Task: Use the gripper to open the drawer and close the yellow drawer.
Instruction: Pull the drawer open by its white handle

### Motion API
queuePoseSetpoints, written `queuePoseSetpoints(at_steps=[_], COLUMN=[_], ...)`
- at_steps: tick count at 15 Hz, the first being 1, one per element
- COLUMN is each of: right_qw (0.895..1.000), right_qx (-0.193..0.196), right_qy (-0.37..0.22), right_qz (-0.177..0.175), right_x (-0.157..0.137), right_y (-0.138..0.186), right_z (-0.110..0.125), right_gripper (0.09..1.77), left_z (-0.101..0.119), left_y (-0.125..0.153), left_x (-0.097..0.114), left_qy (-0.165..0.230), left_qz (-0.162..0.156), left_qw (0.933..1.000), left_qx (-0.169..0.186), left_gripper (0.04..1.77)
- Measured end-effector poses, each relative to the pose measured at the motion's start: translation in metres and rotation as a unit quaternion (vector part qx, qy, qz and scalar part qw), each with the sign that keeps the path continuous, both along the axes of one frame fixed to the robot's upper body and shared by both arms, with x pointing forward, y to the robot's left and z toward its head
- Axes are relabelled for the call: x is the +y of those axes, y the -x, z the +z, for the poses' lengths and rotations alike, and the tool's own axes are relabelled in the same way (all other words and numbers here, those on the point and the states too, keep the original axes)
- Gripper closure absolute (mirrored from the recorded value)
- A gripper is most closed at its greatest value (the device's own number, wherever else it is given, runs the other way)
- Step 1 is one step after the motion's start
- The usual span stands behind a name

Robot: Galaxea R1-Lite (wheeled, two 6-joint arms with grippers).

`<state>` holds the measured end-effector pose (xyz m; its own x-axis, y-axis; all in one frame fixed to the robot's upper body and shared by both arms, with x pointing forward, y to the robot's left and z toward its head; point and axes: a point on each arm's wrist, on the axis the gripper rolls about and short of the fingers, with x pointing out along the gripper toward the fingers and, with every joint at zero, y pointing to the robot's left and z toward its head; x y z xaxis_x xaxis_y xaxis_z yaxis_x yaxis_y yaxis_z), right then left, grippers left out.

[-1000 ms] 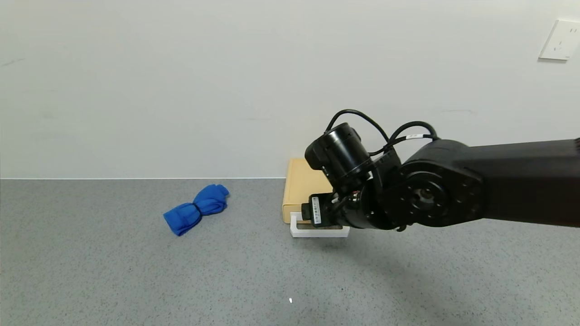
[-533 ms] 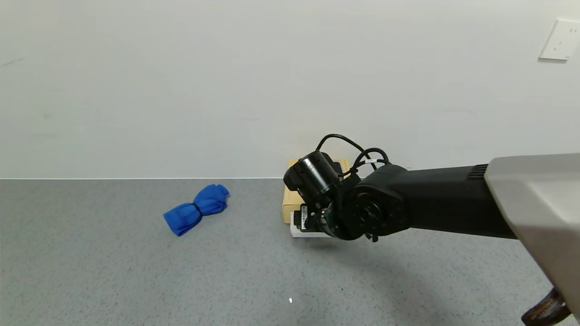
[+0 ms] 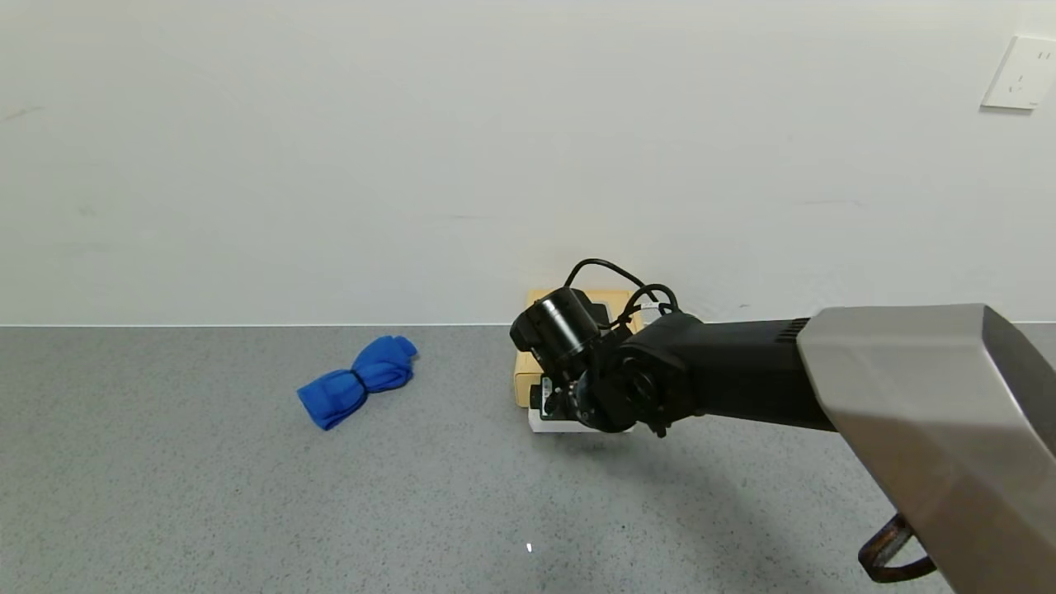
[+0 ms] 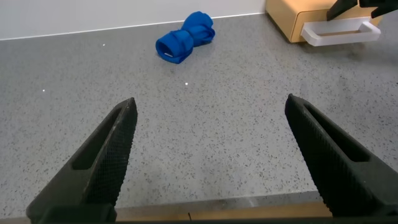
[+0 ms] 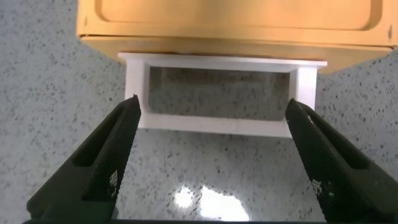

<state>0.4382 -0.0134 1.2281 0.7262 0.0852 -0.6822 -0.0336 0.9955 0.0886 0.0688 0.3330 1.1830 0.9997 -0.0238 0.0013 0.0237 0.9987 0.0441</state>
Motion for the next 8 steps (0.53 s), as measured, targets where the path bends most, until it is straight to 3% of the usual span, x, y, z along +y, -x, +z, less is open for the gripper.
queuePoseSetpoints(at_steps=[8], right_qw=[1.0], right_qx=[0.007], right_qy=[0.013], right_qz=[0.001], right_x=[-0.001], right_y=[-0.014], right_z=[-0.019], right_gripper=[0.15], left_z=[0.0], left_y=[0.0], left_x=[0.0], left_qy=[0.001], left_qz=[0.0], left_qw=[1.0], left_qx=[0.001], left_gripper=[0.09])
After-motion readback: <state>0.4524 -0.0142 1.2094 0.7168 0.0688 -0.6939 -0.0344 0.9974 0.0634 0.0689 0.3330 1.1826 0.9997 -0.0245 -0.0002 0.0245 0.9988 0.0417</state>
